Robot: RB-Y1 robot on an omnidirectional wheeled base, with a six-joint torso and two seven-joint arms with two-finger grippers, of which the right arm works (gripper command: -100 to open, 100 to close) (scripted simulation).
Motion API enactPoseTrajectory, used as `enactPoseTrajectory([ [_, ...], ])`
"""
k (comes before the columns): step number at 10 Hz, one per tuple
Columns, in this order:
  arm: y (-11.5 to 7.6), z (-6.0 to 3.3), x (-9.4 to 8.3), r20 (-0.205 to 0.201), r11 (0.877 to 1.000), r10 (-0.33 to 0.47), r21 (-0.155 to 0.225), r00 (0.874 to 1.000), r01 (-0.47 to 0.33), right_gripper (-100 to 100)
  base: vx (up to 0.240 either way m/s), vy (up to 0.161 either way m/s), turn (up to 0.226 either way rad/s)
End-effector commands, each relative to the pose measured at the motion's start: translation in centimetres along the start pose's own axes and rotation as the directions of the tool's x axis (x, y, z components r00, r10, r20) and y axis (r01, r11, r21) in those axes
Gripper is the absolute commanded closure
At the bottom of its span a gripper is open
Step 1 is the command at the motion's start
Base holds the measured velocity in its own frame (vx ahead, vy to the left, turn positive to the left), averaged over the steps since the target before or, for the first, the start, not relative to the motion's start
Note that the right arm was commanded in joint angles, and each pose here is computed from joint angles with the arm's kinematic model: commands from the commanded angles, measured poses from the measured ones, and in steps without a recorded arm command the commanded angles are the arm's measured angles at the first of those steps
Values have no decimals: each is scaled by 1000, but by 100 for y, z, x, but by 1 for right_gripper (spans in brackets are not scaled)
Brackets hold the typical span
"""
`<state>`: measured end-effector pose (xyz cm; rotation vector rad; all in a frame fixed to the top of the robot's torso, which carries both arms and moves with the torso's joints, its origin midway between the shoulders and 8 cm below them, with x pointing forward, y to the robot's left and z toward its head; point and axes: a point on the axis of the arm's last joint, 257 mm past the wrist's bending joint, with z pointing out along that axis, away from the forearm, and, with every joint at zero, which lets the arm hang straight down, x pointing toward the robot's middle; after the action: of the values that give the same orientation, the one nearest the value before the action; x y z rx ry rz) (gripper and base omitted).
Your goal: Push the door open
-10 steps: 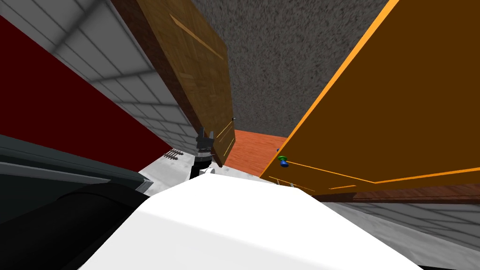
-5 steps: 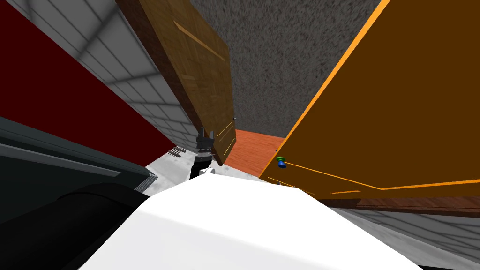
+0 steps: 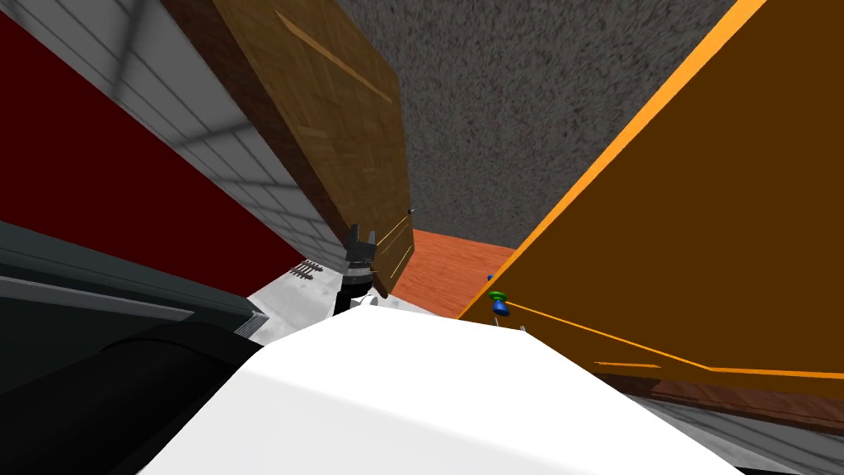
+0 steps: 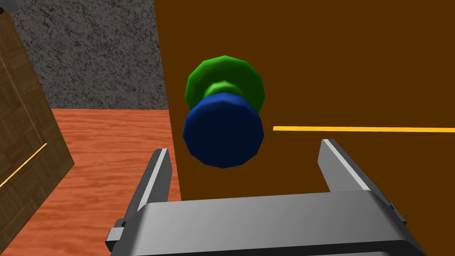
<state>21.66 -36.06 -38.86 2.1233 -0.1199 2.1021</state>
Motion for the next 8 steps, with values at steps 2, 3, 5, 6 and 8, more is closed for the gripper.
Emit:
enactPoseTrajectory([
  [2, -89, 48, -17, -1, 999, 36, -30, 999, -36, -100, 193, -43, 26],
  [3, -129, 54, -25, -2, 998, 50, -40, 999, -50, -100, 184, -30, 18],
  [5, -98, 50, -20, -2, 999, 40, -33, 999, -40, 100, 36, -4, 5],
  [6, -98, 50, -20, -2, 999, 40, -33, 999, -40, 100, -35, 5, -14],
  [8, -98, 50, -20, -2, 999, 40, -33, 999, -40, 100, -24, 2, 2],
])
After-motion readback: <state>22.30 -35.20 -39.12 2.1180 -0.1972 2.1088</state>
